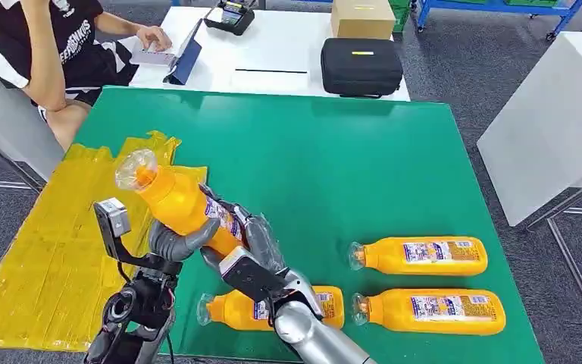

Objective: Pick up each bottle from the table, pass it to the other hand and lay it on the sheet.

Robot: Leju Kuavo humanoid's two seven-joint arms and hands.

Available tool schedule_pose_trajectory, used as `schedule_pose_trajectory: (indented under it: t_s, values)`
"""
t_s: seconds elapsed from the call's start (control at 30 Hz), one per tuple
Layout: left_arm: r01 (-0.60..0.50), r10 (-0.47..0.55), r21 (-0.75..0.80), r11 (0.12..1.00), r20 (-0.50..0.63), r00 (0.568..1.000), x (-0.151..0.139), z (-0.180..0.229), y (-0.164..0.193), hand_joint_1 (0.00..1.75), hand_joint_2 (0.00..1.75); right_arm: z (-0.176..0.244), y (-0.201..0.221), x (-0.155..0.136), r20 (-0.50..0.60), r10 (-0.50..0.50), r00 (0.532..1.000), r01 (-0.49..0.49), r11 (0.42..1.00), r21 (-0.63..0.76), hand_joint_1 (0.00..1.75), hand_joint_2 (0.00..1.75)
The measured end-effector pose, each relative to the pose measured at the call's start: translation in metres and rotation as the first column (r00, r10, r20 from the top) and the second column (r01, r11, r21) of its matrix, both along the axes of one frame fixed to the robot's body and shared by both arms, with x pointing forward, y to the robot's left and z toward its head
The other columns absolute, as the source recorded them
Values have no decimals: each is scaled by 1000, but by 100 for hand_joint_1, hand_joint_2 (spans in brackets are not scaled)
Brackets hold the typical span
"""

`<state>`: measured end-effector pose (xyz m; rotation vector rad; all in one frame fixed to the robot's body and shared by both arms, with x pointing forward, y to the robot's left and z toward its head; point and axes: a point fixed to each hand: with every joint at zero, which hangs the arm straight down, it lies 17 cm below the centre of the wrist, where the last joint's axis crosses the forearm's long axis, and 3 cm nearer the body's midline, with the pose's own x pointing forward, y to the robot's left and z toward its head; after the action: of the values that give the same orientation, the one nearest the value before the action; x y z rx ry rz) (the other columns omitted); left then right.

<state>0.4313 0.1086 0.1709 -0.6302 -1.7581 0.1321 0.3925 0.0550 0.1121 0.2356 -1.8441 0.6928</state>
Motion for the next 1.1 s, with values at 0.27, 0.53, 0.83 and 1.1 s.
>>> schedule_pose_trajectory:
  t_s: [0.27, 0.53, 0.83, 1.1]
  values:
    - [-113, 111, 55, 992, 41, 993, 16, 10, 15, 175, 175, 27, -20, -14, 118, -74, 990, 64, 994, 90, 0, 175]
    - [-361, 343, 218, 907, 116, 932, 33, 8, 67, 175, 175, 93, -58, -26, 267, -167, 949, 116, 974, 195, 0, 175]
    - [-677, 475, 512, 529, 482, 736, 28, 34, 95, 175, 175, 128, -91, -34, 340, -250, 907, 165, 952, 258, 0, 175]
    - [-695, 475, 522, 494, 508, 719, 28, 36, 98, 175, 175, 137, -99, -38, 360, -260, 896, 166, 948, 272, 0, 175]
